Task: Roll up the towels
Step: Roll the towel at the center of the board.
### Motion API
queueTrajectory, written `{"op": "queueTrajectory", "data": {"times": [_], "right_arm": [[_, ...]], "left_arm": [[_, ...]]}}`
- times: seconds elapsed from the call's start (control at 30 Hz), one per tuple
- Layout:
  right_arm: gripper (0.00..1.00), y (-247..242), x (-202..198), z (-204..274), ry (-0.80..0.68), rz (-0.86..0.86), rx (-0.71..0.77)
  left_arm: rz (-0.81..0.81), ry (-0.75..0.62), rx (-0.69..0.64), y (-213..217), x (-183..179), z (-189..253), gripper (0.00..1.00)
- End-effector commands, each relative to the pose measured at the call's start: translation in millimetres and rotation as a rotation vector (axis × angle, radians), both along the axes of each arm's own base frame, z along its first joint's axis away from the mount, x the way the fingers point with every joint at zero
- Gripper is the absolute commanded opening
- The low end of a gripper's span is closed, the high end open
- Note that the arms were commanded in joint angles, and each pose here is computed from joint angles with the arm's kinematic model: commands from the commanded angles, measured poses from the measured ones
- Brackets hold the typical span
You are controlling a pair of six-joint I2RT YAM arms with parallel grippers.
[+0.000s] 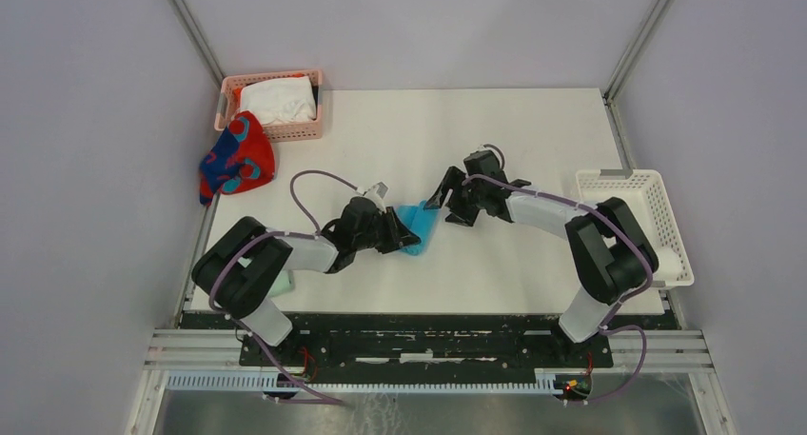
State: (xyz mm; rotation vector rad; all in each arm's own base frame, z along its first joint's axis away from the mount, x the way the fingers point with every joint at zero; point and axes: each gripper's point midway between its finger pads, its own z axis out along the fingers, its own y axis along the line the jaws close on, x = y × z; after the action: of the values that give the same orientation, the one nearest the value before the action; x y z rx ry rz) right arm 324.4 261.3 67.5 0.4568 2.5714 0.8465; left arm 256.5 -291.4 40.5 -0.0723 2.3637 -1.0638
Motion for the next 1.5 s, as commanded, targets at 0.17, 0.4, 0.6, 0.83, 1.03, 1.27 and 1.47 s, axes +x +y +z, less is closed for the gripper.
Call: {"op": "queueTrajectory", "data": {"times": [0.17, 0.4, 0.6, 0.83, 1.03, 1.27, 1.47], "right_arm": [[0.75, 30.5, 11.0, -21.1, 0.007, 0.027, 0.137], [0.51, 17.7, 2.0, -52.7, 0.067, 0.012, 0.047], [0.40, -4.8, -6.9, -45.1, 0.088, 0.027, -0.196], [0.38, -17.5, -10.5, -30.9, 0.093, 0.009, -0.374], [0.38, -21.1, -11.3, -26.8, 0.095, 0.004, -0.414], [0.38, -20.6, -12.2, -29.1, 0.105, 0.008, -0.421], [0.38, -20.3, -13.4, -28.9, 0.108, 0.014, -0.424]], "left_arm": [[-0.015, 0.205, -0.257, -10.6, -19.2, 2.3, 0.13], [0.004, 0.195, -0.217, -3.7, -19.4, 0.6, 0.25], [0.004, 0.065, -0.019, 7.0, -18.0, 15.4, 0.52], [0.026, -0.278, 0.341, -0.6, -19.1, 65.0, 0.66], [0.040, -0.473, 0.584, -14.3, -22.9, 79.6, 0.71], [0.008, -0.588, 0.737, -44.4, -26.9, 74.5, 0.71], [-0.027, -0.600, 0.835, -61.0, -24.1, 45.5, 0.71]]}}
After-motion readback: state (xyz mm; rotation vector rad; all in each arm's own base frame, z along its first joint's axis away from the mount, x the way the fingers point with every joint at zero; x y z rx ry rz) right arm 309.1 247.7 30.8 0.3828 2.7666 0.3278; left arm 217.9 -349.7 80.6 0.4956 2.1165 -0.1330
